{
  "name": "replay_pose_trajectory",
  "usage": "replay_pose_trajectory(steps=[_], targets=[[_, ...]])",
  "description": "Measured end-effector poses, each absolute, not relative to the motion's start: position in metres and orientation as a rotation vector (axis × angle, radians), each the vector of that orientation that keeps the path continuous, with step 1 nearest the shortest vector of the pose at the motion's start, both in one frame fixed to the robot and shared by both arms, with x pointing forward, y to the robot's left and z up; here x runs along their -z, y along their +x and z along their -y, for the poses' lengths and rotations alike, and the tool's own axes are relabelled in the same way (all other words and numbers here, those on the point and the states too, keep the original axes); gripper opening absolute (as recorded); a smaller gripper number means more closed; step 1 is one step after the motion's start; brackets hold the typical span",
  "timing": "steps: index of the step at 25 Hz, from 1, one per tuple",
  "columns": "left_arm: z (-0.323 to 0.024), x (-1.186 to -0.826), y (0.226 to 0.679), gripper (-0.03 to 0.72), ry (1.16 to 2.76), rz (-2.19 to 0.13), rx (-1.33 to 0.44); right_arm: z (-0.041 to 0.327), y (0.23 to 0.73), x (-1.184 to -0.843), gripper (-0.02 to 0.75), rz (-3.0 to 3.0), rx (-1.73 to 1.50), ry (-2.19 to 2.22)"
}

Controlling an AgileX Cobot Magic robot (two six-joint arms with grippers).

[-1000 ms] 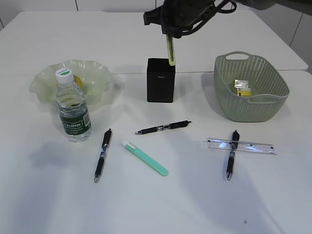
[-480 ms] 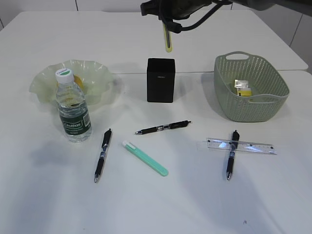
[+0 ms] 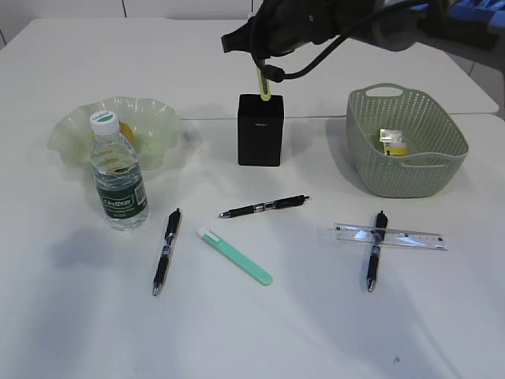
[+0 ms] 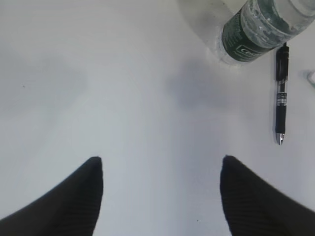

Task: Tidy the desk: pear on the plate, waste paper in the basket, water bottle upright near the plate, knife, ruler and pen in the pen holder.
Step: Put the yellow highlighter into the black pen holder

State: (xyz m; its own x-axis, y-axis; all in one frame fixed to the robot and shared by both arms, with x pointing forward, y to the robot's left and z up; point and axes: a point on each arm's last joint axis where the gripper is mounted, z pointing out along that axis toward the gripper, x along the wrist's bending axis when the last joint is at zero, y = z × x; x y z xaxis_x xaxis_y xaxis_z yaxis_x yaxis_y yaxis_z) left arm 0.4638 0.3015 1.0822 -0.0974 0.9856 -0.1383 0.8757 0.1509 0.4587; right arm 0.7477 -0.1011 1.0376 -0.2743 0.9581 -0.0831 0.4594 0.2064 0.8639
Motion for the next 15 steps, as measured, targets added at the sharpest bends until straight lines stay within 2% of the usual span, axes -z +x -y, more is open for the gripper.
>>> replay_pose_trajectory(steps=[15], targets=[[-0.302,-1.082,0.464,0.527,1.778,-2.028,-0.369,0.097,0.757,-0.998,0.123,-1.883,-0.950,1.344]])
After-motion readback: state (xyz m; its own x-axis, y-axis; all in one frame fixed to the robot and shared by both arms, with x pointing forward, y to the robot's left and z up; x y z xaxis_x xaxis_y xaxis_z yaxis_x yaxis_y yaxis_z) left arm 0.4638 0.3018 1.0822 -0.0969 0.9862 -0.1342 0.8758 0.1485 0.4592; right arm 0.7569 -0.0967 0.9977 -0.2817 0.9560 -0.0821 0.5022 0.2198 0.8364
